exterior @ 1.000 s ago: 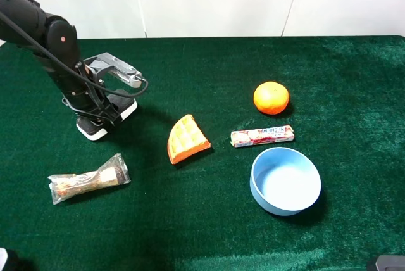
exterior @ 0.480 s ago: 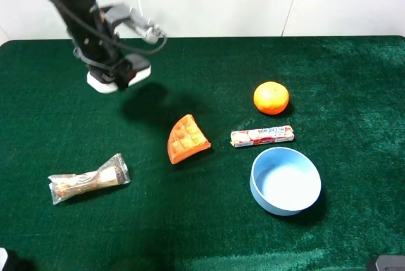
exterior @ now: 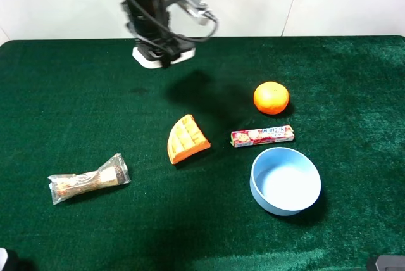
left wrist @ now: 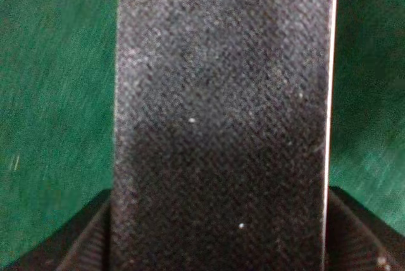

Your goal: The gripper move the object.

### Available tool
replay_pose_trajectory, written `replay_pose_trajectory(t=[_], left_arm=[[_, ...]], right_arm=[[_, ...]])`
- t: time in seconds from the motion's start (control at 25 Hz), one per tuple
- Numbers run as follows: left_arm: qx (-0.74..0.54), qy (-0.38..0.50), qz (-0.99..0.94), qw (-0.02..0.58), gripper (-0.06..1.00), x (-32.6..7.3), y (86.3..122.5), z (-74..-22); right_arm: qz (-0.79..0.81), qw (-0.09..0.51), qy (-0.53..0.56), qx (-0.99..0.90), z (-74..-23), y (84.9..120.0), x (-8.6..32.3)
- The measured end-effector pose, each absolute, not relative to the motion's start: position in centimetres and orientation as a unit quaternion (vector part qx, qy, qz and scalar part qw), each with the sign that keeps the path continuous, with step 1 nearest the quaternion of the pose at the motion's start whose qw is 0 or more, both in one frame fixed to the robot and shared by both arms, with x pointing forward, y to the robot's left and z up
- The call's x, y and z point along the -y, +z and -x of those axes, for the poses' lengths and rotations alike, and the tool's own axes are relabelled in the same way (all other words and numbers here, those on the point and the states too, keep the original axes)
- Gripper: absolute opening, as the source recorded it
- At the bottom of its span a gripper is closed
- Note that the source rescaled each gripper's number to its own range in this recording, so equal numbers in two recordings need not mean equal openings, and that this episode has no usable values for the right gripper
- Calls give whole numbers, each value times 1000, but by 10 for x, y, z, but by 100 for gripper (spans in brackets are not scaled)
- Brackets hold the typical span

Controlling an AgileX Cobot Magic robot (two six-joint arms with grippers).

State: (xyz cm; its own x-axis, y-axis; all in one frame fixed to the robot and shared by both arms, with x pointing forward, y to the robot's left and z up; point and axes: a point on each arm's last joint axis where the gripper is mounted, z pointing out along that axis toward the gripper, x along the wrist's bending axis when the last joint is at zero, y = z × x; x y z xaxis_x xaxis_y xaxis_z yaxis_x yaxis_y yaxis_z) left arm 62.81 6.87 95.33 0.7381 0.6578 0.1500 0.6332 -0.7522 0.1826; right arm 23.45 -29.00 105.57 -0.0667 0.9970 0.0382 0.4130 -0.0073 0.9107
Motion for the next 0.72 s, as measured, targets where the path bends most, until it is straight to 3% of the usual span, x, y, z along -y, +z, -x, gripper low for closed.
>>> replay_pose_trajectory(t=[0.4,0.72], left_arm=[[-257,74,-960,78,1,8,922,-626],[-231,58,-969,70,1,23,894,-622]], right_arm=[[-581,359,407,-606,-235,1056,290],[-581,359,407,-606,-235,1056,290]])
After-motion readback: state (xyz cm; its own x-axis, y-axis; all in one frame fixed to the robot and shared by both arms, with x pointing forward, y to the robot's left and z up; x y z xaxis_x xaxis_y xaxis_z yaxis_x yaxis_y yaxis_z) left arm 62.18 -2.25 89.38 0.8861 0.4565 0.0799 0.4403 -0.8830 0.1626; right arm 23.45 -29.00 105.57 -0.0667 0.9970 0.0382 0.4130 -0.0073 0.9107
